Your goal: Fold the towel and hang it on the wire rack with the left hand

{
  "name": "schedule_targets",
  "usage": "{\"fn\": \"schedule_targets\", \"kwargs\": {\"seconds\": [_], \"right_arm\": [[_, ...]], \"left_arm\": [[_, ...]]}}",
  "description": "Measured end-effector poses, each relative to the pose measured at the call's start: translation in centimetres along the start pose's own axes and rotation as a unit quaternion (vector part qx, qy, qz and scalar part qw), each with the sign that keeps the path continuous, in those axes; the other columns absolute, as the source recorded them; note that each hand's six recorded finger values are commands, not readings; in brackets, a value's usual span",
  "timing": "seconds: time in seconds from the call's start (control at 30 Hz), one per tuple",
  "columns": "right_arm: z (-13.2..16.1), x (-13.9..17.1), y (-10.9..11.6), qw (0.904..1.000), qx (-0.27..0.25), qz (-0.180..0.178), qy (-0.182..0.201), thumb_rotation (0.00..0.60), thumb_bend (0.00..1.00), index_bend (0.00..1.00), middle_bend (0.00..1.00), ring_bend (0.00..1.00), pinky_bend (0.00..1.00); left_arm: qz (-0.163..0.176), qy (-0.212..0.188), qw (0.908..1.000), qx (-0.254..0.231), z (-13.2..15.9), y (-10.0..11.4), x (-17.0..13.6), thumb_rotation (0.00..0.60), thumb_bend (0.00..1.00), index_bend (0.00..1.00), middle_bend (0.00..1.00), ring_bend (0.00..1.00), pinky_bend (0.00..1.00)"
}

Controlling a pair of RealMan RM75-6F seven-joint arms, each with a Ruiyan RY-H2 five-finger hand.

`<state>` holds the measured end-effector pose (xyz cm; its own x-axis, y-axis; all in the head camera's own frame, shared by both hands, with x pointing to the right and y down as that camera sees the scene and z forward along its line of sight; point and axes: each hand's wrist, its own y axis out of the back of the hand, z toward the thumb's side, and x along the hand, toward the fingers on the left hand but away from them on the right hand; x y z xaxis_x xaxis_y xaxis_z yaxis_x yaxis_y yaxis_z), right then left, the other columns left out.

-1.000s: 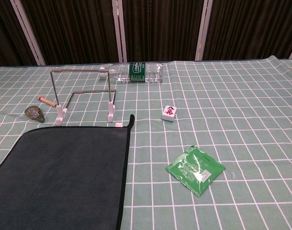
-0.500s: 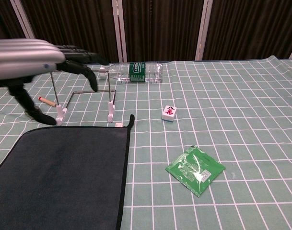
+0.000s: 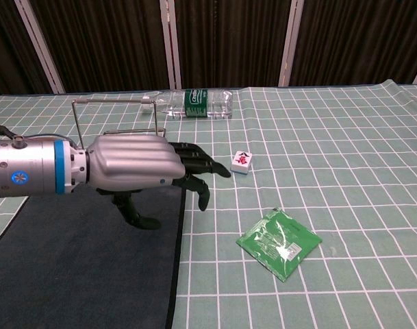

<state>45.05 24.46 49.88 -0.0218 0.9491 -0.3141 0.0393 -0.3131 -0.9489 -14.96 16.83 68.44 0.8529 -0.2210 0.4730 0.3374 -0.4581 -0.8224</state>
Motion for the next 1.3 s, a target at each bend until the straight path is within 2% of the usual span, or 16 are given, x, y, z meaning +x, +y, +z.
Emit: {"fn": "schedule_targets", "kwargs": {"seconds": [0.2,0.47,0.73,1.07,1.3], "right_arm": [[-0.3,-0.2,-0.2,1.0000,0.001,0.005,-0.005,0.600,0.00,0.00,0.00,0.00,0.00],[-0.4,-0.2,-0.3,0.9999,0.002,0.008,-0.007,0.600,0.00,0.00,0.00,0.00,0.00],[-0.3,-0.2,-0.3,0.9999,0.001,0.009,-0.005,0.600,0.00,0.00,0.00,0.00,0.00],[-0.3,-0.1,-0.3,1.0000,0.000,0.010,-0.002,0.600,0.00,0.00,0.00,0.00,0.00],[-0.2,-0.1,-0.2,1.0000,-0.002,0.008,-0.001,0.600,0.00,0.00,0.00,0.00,0.00]], "left_arm": [[-0.017,-0.018,0.9997,0.001,0.9,-1.3,0.4,0.600,0.39,0.32,0.00,0.00,0.00],[-0.027,-0.024,0.9993,0.003,1.3,-2.5,0.1,0.600,0.44,0.34,0.00,0.00,0.00],[-0.037,-0.017,0.9991,0.008,1.0,-3.6,-0.2,0.600,0.44,0.34,0.00,0.00,0.00],[-0.029,-0.013,0.9994,0.013,1.6,-4.1,0.6,0.600,0.44,0.35,0.00,0.00,0.00],[-0.040,-0.008,0.9991,0.016,1.3,-4.7,0.2,0.600,0.44,0.37,0.00,0.00,0.00]]}}
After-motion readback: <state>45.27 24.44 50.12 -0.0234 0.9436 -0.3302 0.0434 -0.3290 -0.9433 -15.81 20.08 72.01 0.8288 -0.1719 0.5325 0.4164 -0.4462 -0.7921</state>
